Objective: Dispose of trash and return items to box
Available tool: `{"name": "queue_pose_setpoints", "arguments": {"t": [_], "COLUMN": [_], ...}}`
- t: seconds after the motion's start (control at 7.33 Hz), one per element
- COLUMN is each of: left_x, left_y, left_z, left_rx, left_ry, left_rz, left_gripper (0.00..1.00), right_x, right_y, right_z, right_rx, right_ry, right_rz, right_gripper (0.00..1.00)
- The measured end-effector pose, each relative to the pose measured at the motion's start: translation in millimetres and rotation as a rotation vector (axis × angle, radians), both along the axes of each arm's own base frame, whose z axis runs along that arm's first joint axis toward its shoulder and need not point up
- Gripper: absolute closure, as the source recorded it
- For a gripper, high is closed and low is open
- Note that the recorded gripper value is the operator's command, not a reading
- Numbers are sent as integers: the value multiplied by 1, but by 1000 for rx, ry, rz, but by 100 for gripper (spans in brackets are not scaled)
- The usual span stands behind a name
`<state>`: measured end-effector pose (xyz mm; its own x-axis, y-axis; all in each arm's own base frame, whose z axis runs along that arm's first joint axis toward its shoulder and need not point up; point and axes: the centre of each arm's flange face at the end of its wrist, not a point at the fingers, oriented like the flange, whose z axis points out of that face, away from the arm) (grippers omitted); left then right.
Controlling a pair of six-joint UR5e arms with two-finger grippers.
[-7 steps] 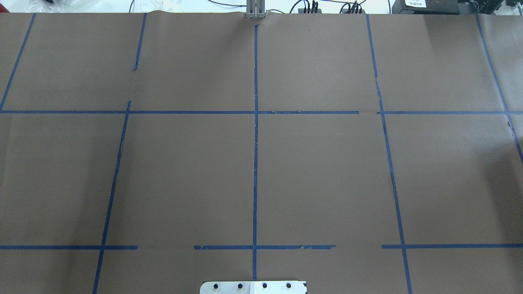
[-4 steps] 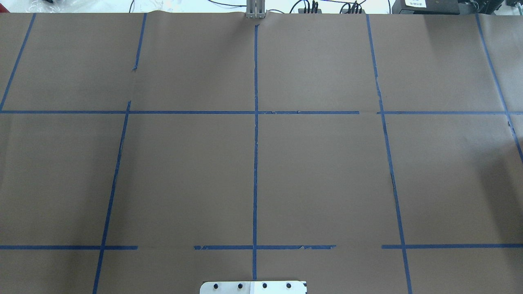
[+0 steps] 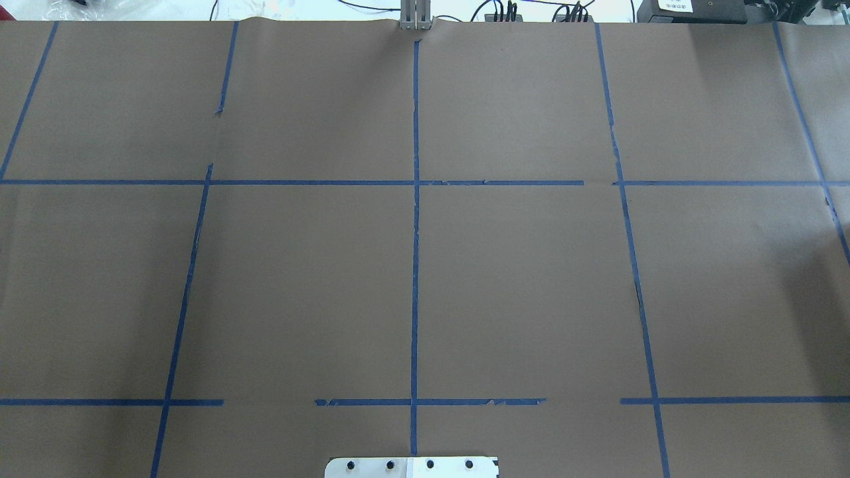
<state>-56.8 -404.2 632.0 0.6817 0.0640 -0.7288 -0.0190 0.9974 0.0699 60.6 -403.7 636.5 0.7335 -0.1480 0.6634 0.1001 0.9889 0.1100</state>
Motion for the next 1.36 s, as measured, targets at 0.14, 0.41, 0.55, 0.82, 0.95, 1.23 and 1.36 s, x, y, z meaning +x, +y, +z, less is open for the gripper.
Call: {"name": "queue_pose_setpoints", "arguments": {"t": [0.14, 0.41, 0.55, 0.82, 0.95, 1.23, 1.36], "left_x": [0, 0, 0, -1, -1, -1, -1], "left_y": [0, 0, 0, -2, -3, -3, -4], "left_z": [-1, -1, -1, -3, -4, -4, -5], "left_rx": [2, 3, 3, 8, 11, 14, 16], "left_ry": [0, 1, 1, 2, 2, 2, 2], "left_rz": [0, -1, -2, -2, -2, -3, -4], "left_gripper": [0, 0, 0, 0, 0, 0, 0], "right_x": [-1, -2, -2, -2, -2, -2, -2], "right_y": [7, 10, 11, 12, 12, 12, 12], "right_z": [7, 2, -6, -11, -10, -10, -11], "right_rx": [-16, -18, -22, -38, -38, -29, -25], "right_ry": [-7, -21, -25, -25, -23, -20, -19], "right_rz": [0, 6, 8, 9, 7, 0, -2], "right_gripper": [0, 0, 0, 0, 0, 0, 0]}}
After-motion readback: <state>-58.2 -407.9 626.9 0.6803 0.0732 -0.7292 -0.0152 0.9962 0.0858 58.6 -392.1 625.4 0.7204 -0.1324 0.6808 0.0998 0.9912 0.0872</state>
